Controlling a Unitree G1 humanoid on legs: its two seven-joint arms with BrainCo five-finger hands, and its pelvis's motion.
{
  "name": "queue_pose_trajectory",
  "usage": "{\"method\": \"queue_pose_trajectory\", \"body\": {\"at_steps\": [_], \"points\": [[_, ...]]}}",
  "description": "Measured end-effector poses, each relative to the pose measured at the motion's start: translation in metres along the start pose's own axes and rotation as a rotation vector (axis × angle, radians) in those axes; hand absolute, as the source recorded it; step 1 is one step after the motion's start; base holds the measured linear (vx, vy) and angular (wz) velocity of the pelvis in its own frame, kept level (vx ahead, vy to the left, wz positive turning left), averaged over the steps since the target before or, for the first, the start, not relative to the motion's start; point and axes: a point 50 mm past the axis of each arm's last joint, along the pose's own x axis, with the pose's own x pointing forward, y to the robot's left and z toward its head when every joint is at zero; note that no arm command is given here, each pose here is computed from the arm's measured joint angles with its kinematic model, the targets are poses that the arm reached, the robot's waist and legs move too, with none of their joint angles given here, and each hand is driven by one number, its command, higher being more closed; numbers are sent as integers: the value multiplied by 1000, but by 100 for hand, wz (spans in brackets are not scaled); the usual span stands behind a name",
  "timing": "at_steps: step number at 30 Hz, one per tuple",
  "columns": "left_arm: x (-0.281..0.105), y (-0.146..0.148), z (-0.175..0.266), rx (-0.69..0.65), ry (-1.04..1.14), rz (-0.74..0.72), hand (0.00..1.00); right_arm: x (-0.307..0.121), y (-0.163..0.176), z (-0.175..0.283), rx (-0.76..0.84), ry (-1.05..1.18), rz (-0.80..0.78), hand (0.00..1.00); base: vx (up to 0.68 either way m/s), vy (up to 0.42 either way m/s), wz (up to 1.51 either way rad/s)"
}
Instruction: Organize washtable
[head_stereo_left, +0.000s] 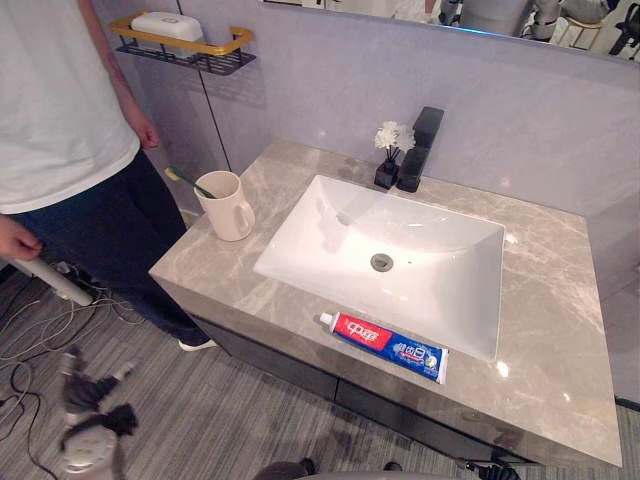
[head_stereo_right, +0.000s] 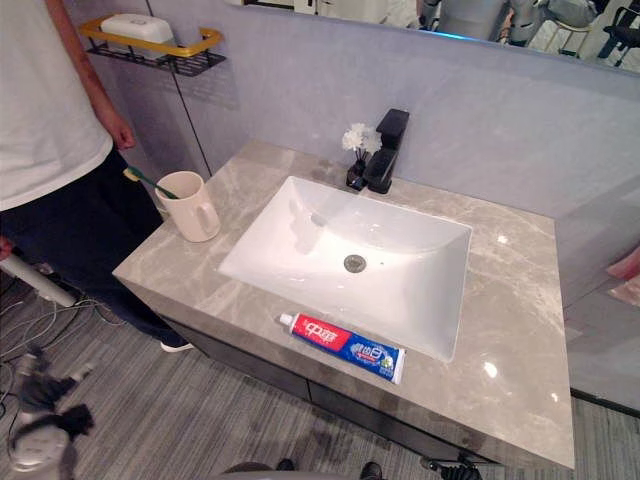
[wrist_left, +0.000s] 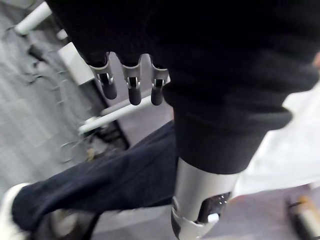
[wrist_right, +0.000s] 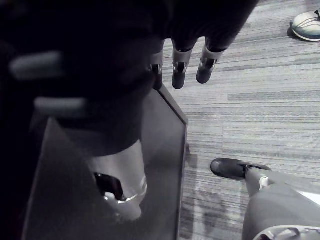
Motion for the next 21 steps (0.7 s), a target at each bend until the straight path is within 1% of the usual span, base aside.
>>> {"method": "queue_pose_trajectory", "body": {"at_steps": [1,2,3,4,6,7,10,11,15,17,19,21], "points": [[1,-1,10,0,-48,-2,0,0,0,0,1,0,3,0,-40,-18,26],[1,-6,37,3,-174,-11,0,0,1,0,8,1,15,0,-31,-16,17],[-1,-11,53,-1,-245,-25,0,0,0,-1,10,4,16,0,-21,-15,15],[-3,-14,62,-5,-291,-39,0,-1,0,-3,14,7,15,0,-1,-12,9],[-17,-34,101,-48,-482,-124,0,-1,-1,-6,14,16,18,0,17,-6,7],[-22,-39,110,-66,-526,-152,0,-1,-1,-6,13,17,21,0,19,0,6],[-49,-66,146,-174,-705,-308,0,-2,2,-6,-1,15,42,0,23,10,3],[-60,-73,158,-191,-778,-387,0,-1,4,-5,-2,12,51,0,0,0,0],[-69,-85,172,-201,-864,-503,0,-1,10,-3,-16,5,74,0,0,0,0],[-81,-103,176,-233,-889,-624,0,-2,14,-3,-39,5,95,0,0,0,0],[-92,-116,177,-232,-901,-723,0,-2,19,-3,-48,3,121,0,-12,10,-2],[-99,-125,177,-217,-921,-784,0,-2,23,0,-65,-5,137,0,-16,9,-1]]}}
